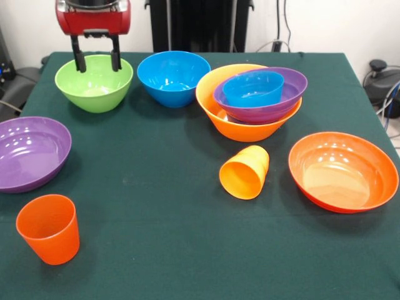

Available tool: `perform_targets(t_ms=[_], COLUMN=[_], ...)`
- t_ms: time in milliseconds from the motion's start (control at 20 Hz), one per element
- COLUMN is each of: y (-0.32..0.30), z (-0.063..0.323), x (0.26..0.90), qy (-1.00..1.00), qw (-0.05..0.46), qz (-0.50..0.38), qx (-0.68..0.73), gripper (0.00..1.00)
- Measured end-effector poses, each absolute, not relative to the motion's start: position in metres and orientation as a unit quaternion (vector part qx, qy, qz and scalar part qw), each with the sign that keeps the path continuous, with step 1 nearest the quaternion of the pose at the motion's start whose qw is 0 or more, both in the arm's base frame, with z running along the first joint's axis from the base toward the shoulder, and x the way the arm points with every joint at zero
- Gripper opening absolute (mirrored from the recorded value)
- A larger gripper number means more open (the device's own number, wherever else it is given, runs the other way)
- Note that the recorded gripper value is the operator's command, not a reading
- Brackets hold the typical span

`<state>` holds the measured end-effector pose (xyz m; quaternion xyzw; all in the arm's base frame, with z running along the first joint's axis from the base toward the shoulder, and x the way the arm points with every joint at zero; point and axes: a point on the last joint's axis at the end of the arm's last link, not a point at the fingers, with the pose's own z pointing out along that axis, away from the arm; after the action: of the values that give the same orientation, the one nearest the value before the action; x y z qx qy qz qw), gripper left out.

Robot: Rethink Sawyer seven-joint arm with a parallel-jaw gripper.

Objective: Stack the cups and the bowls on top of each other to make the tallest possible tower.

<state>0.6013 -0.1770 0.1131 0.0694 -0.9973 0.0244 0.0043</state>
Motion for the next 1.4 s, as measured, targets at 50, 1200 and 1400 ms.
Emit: perform_targets(t_ms=[50,1200,1400], y=[-0.177,-0.157,-0.160], z=[0.115,0.114,0.116], x=[0.602,0.579,0.574], qy=[-0.997,-0.997,-0.997], qw=[0.003,0.011,0.011], qz=[0.025,0.012,0.009], qx=[0.069,0.080,0.076], gripper=[1.00,1.00,1.00])
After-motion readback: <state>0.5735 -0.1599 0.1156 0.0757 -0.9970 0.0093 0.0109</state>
